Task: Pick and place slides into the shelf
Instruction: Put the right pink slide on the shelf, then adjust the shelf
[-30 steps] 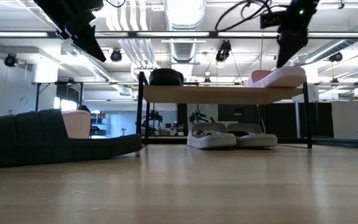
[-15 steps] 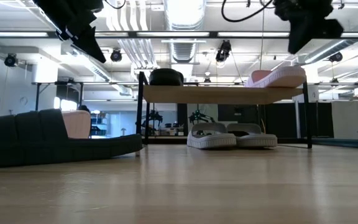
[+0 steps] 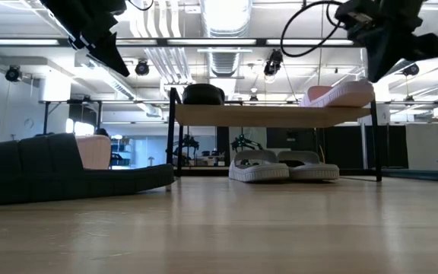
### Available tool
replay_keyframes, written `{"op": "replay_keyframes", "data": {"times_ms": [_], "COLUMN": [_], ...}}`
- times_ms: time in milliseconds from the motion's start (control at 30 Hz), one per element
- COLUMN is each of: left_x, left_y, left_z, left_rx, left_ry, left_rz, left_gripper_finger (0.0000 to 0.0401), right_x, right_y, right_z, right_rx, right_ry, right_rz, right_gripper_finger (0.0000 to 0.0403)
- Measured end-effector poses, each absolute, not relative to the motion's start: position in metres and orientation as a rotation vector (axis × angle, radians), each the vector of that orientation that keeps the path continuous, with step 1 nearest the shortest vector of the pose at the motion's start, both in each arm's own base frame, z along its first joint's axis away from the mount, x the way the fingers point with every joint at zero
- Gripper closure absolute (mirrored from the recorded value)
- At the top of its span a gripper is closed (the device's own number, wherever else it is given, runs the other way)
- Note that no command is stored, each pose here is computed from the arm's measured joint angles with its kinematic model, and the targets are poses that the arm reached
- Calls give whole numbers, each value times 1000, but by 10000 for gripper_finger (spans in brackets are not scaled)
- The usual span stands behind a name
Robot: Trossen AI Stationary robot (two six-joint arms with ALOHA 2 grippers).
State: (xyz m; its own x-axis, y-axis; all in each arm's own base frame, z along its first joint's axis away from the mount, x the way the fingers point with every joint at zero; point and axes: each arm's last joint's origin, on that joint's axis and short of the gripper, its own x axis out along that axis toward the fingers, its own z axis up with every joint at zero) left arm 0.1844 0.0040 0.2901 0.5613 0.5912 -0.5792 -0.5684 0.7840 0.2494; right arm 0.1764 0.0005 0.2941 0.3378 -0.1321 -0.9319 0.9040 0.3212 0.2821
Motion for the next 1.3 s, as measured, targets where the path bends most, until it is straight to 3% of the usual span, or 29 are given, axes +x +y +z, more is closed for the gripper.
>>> {"op": "replay_keyframes", "data": {"times_ms": [633, 933, 1167, 1300], "left_x": [184, 184, 183, 183], "left_y": [4, 5, 5, 6], "left_z": [290, 288, 286, 282], "left_rx": [36, -75, -168, -210], "left_ry": [697, 666, 634, 629], "left_rz": [683, 729, 768, 790], "left_gripper_finger": [395, 395, 395, 395], "right_x": [177, 180, 136, 124], "right_y": [-22, -19, -18, -21], "right_z": [286, 303, 329, 331], "right_rx": [855, 854, 888, 982], "right_ry": [800, 860, 852, 754], "right_rz": [-1041, -883, -1279, -1300], "right_gripper_finger": [394, 394, 394, 394]}}
